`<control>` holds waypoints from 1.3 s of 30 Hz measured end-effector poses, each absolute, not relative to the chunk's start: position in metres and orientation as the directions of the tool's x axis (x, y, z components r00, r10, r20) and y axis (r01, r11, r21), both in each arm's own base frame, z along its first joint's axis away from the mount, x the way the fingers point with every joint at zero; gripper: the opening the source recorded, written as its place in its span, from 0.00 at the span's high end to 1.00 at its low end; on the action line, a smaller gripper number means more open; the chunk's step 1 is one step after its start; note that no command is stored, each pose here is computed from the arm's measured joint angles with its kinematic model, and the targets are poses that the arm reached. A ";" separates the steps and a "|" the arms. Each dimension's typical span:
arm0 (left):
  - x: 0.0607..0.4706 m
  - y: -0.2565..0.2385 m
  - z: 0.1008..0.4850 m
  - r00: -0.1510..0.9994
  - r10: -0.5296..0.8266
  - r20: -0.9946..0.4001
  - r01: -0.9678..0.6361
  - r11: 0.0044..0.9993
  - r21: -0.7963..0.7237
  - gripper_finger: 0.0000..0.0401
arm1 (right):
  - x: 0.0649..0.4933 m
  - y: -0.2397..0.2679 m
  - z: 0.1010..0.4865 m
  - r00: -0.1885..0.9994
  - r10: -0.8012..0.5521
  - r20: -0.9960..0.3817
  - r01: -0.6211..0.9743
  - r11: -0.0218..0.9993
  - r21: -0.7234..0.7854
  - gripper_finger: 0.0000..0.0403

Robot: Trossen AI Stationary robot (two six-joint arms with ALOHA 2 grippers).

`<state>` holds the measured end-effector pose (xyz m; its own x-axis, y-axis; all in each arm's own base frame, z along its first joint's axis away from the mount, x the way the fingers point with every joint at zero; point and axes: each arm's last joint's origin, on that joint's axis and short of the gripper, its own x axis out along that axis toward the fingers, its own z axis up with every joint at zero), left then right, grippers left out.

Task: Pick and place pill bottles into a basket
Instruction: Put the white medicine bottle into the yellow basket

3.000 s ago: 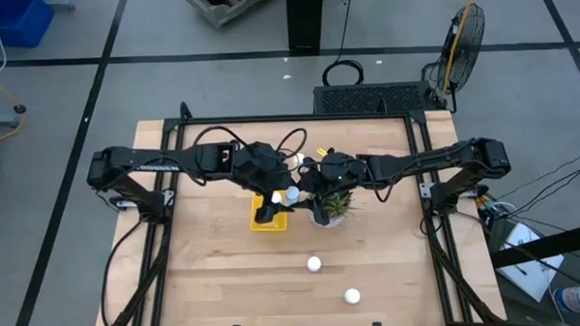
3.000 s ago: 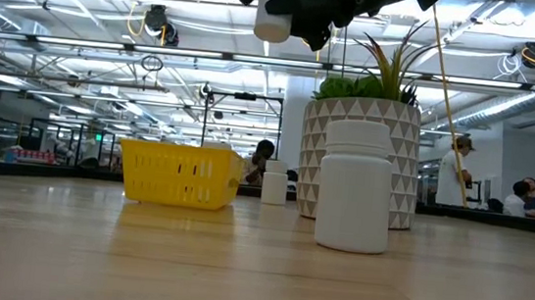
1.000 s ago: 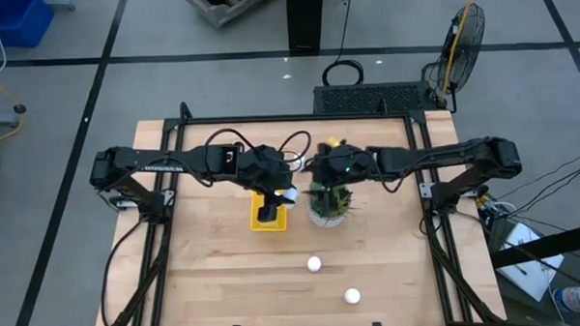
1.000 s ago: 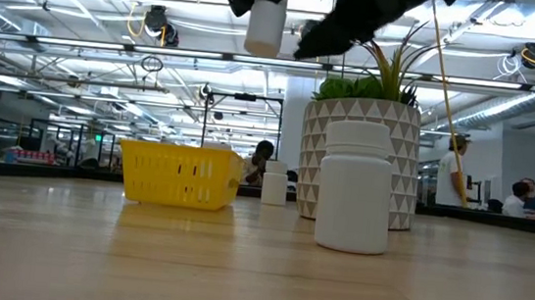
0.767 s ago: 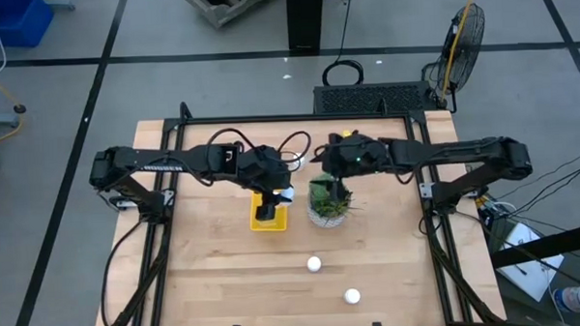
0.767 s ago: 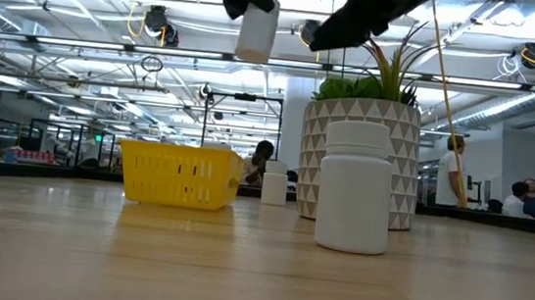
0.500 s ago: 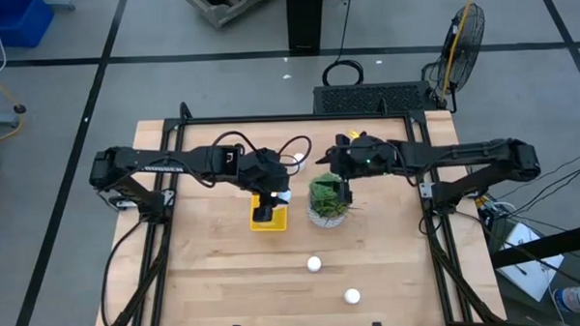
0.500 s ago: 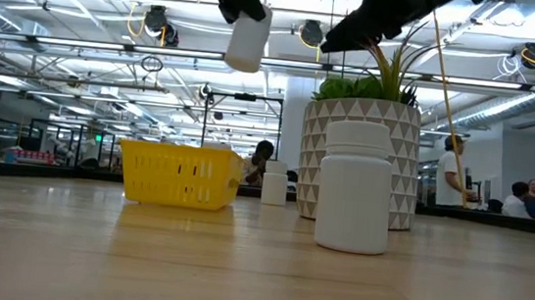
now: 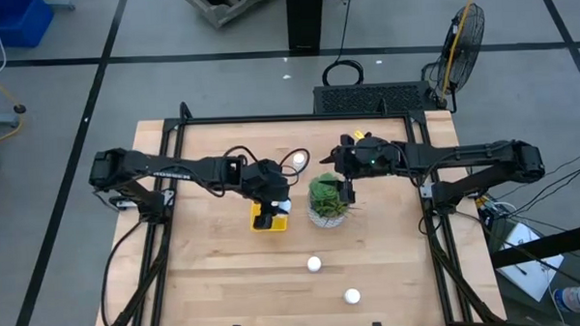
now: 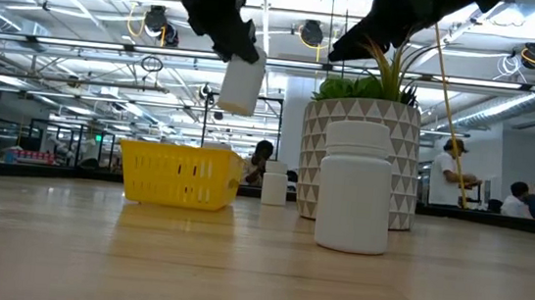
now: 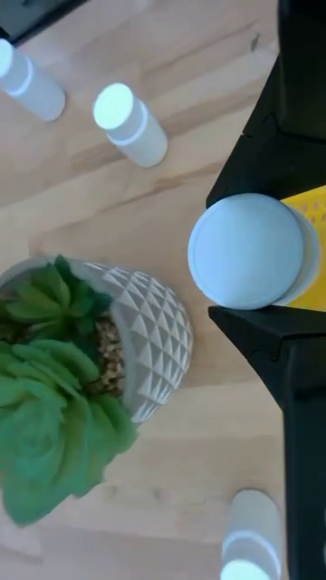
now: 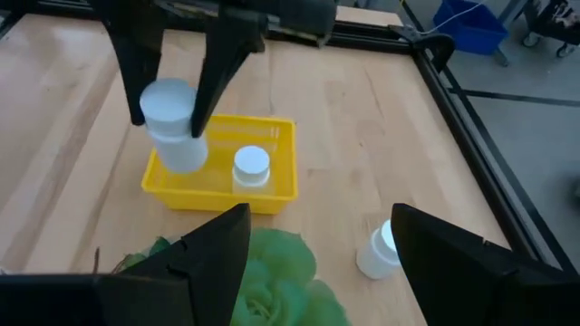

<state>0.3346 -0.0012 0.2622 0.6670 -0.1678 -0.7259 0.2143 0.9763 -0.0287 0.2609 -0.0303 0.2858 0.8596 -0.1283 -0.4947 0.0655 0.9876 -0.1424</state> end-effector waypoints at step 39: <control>0.285 0.008 0.221 0.769 -0.139 -0.624 0.149 0.988 -0.037 0.60 | 0.262 -0.041 0.290 0.878 -0.160 -0.450 0.096 0.982 -0.162 0.37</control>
